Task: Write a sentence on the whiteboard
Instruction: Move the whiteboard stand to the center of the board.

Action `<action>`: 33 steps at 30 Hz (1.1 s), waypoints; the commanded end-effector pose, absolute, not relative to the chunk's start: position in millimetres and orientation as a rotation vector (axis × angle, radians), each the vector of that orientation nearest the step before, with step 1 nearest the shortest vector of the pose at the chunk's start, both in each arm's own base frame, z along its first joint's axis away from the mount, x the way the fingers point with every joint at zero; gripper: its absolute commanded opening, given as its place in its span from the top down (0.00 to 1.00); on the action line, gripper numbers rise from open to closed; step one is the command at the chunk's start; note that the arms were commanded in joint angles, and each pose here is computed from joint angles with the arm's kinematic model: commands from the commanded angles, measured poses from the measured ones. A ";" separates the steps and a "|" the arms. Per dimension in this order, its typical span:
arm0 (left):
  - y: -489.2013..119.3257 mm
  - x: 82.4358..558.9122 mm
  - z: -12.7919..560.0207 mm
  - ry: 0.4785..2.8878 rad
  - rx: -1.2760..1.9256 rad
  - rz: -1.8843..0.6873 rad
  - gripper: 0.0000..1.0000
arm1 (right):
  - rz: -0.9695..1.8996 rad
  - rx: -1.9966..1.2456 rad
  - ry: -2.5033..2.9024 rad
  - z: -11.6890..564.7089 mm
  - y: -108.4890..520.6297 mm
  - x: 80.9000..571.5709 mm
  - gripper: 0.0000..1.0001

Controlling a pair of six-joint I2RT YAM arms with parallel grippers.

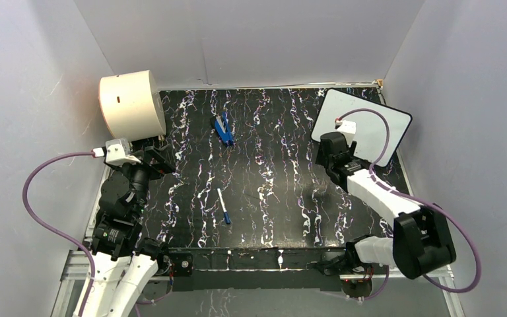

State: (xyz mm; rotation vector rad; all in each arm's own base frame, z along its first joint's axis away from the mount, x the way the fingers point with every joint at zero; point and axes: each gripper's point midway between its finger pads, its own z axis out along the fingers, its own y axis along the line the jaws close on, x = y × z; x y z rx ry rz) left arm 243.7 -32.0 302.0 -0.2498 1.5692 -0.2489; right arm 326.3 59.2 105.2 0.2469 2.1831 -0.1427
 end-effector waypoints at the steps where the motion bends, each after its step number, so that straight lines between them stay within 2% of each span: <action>1: -36.8 247.7 301.3 1.566 -0.220 -0.255 0.05 | -0.115 0.392 1.975 144.3 61.4 368.9 0.35; 11: -38.0 251.4 296.5 1.589 -0.213 -0.247 0.05 | -0.162 0.463 2.000 115.4 69.0 399.6 0.52; 33: -42.3 254.1 293.3 1.601 -0.190 -0.255 0.05 | -0.297 0.467 2.055 67.3 68.7 433.7 0.58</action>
